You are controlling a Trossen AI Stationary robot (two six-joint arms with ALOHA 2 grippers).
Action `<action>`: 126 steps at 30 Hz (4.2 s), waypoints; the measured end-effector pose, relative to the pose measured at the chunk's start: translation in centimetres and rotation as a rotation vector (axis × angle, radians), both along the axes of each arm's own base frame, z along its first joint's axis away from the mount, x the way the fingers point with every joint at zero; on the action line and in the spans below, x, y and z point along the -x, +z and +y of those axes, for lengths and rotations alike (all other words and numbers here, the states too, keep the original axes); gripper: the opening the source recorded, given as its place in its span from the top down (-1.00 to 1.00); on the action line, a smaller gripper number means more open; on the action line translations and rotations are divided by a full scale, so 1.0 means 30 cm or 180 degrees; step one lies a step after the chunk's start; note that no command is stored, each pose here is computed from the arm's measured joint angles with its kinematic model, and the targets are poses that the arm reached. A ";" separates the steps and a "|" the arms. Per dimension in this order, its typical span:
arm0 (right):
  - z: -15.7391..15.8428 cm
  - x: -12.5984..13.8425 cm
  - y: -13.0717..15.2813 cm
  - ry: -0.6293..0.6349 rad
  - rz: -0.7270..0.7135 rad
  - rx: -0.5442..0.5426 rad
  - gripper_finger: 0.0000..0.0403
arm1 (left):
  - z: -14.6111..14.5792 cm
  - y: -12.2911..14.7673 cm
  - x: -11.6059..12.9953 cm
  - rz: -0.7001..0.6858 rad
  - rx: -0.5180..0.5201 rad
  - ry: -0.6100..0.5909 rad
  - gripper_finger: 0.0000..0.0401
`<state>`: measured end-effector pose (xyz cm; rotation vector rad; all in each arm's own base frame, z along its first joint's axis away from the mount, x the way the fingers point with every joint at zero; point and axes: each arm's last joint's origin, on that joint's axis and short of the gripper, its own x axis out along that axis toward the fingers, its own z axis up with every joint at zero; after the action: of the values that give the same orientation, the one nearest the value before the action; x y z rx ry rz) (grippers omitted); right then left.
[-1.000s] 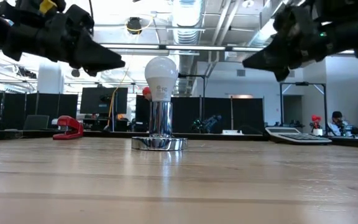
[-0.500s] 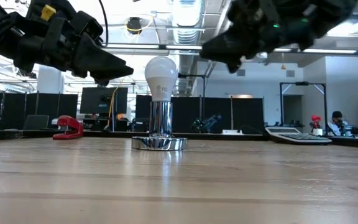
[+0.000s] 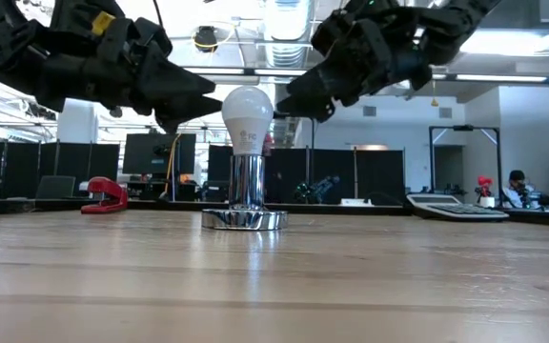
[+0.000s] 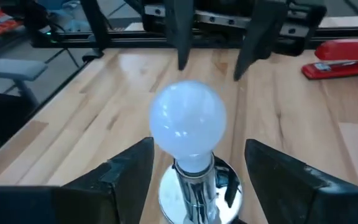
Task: Screw lightbulb
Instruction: Insert the lightbulb into the silver lamp socket
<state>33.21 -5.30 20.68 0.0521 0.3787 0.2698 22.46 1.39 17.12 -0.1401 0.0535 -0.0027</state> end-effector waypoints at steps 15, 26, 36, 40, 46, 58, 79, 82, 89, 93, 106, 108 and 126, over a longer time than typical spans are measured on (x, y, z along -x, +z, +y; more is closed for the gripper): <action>-0.032 -0.074 -0.040 0.0320 -0.0012 -0.0023 -0.29 | -0.009 -0.014 -0.069 0.0128 -0.0194 -0.0039 -0.04; -0.030 -0.084 -0.023 0.0306 -0.0069 0.0019 -0.06 | 0.012 -0.017 -0.067 0.0158 -0.0193 0.0048 -0.04; 0.012 -0.093 -0.023 0.0120 -0.0011 0.0115 0.15 | 0.029 -0.019 -0.064 0.0169 -0.0189 0.0071 -0.03; 0.022 -0.095 -0.024 0.0036 0.0031 0.0060 0.14 | 0.037 -0.019 -0.063 0.0165 -0.0200 0.0098 -0.03; 0.036 -0.094 -0.028 -0.0015 0.0117 -0.0025 0.14 | 0.041 -0.018 -0.063 0.0157 -0.0304 0.0112 -0.03; 0.057 -0.095 -0.037 -0.0203 0.0243 -0.0040 0.14 | 0.064 -0.016 -0.060 0.0156 -0.0454 0.0196 -0.03; 0.142 -0.058 0.016 -0.0410 0.0410 -0.0018 0.14 | 0.133 -0.018 -0.049 0.0225 -0.0634 0.0609 -0.03; 0.171 -0.065 -0.023 -0.0343 0.0555 -0.0051 0.14 | 0.145 -0.020 -0.047 0.0240 -0.0626 0.0628 -0.03; 0.201 -0.076 -0.026 -0.0567 0.0500 0.0051 0.14 | 0.169 -0.017 -0.041 0.0222 -0.0595 0.0653 -0.03; 0.198 -0.075 -0.017 -0.0600 0.0460 0.0058 0.14 | 0.180 -0.017 -0.037 0.0228 -0.0541 0.0683 -0.03; 0.157 -0.067 -0.020 -0.0740 0.0553 0.0076 0.14 | 0.161 0.050 0.050 0.0619 -0.0486 0.0648 -0.03; 0.150 -0.067 -0.017 -0.0748 0.0531 0.0091 0.14 | 0.156 0.058 0.065 0.0667 -0.0461 0.0643 -0.03; 0.013 -0.062 0.001 -0.0403 0.0280 0.0100 0.27 | 0.050 -0.020 0.038 0.0456 -0.0157 0.0150 -0.03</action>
<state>35.07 -4.92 20.72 0.0571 0.4652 0.1369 21.31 2.90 16.52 -0.0921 0.1932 0.0556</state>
